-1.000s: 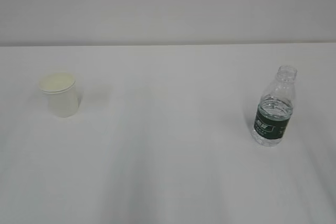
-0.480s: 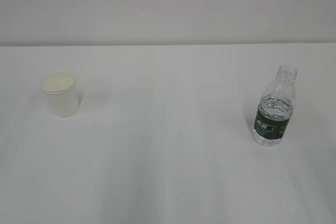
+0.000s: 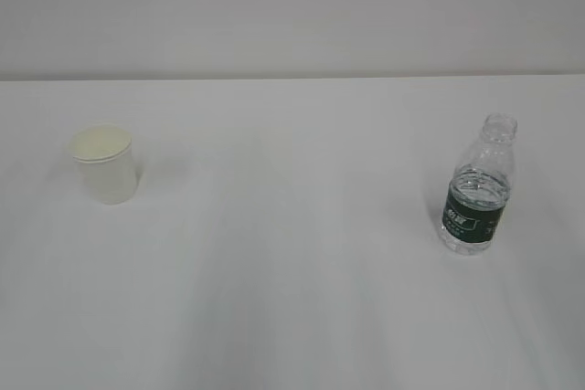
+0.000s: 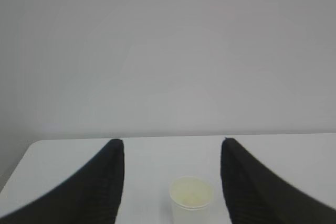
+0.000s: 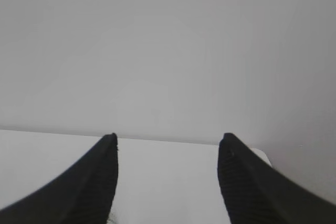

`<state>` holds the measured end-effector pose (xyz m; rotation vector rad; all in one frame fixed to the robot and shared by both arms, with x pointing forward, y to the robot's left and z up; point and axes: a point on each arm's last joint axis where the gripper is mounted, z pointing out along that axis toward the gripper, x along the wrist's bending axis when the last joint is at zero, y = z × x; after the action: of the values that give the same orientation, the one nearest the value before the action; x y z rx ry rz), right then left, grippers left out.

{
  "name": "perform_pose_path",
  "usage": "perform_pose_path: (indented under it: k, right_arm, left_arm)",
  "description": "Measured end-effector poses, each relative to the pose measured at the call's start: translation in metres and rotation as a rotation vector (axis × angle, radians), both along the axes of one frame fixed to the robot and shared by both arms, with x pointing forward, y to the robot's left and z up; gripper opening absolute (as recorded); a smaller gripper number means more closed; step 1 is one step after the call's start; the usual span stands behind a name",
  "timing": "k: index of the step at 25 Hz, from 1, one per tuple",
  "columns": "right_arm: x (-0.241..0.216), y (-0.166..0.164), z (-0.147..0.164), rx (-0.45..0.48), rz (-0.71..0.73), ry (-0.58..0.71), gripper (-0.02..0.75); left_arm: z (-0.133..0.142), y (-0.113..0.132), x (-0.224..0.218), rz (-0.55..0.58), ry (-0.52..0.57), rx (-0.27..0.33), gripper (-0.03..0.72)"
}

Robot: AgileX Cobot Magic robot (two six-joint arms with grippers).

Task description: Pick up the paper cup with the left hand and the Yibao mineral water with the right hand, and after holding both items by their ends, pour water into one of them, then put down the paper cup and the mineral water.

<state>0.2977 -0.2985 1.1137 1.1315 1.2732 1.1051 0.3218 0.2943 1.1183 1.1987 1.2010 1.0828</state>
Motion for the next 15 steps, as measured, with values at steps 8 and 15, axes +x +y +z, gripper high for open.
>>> perform_pose_path:
  k: [8, 15]
  right_arm:
    - [0.001, 0.000, 0.000, -0.018, 0.002, 0.002, 0.459]
    - [0.003, 0.001, -0.007, -0.025, 0.008, 0.030, 0.460]
  left_arm:
    - [-0.004, 0.001, 0.011, 0.011, 0.043, 0.048, 0.470]
    - [-0.005, -0.003, 0.027, -0.014, 0.038, 0.050, 0.497]
